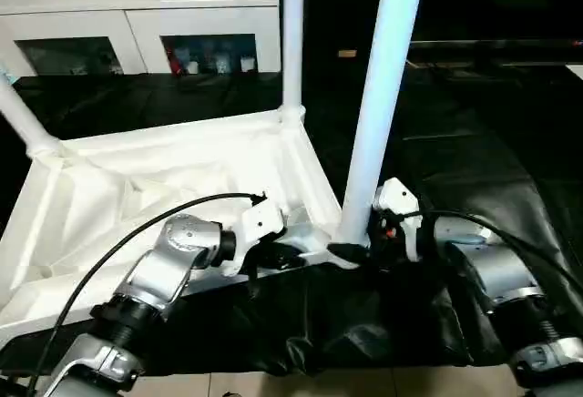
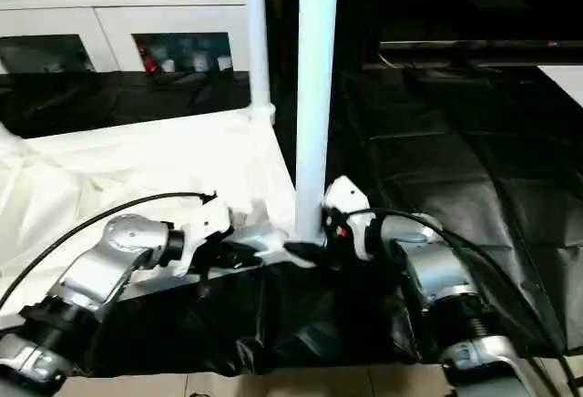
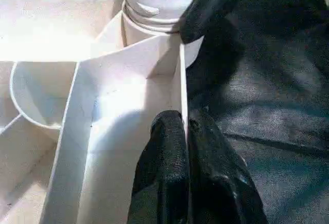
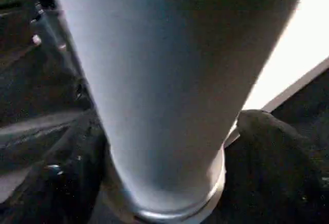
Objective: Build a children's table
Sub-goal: Rotate leg to tighten
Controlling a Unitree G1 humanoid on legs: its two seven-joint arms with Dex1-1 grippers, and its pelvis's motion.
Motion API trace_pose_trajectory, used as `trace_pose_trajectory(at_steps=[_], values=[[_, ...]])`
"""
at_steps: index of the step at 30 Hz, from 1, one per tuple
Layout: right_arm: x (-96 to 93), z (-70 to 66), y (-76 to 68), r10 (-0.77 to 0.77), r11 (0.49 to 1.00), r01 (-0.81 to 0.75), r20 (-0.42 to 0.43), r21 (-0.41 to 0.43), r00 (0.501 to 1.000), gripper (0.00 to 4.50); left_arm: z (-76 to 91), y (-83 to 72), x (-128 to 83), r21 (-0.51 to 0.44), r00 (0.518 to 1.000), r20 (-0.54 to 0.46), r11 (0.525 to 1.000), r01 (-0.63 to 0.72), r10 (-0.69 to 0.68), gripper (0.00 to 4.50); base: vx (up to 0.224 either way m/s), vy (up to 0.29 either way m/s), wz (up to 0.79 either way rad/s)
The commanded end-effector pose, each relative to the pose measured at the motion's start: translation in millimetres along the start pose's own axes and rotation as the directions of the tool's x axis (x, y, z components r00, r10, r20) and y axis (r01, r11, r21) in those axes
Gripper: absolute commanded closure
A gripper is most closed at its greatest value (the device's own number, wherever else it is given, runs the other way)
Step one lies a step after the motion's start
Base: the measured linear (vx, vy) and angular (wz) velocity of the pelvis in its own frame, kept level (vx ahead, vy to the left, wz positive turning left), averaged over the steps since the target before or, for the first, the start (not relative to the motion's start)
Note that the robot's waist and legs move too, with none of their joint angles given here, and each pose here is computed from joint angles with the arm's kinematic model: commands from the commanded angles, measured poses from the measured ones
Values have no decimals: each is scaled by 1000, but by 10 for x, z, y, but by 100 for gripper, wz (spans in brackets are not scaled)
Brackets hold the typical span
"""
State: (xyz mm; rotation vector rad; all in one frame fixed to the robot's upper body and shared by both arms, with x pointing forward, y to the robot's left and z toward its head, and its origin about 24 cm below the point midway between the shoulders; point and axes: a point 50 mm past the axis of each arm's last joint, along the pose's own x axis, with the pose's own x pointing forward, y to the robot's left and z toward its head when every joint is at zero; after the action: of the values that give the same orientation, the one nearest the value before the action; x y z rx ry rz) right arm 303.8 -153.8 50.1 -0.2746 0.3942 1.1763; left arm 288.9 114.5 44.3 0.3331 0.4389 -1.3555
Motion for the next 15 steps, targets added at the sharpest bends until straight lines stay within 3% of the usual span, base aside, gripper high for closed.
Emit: trace_pose_trajectory(at_steps=[1, 10, 15], values=[[64, -93, 89, 58, 998, -57, -47, 19, 997, 74, 55, -106, 72, 25, 994, 39, 995, 100, -101, 450, 0, 0, 0], [104, -116, 133, 94, 996, -92, -61, 21, 994, 141, 57, -99, 75, 24, 995, 40, 995, 93, -94, 450, 0, 0, 0], [168, -150, 171, 76, 996, -74, -46, 48, 996, 175, 71, -13, 109, 4, 999, 44, 1000, -7, 6, 450, 0, 0, 0]])
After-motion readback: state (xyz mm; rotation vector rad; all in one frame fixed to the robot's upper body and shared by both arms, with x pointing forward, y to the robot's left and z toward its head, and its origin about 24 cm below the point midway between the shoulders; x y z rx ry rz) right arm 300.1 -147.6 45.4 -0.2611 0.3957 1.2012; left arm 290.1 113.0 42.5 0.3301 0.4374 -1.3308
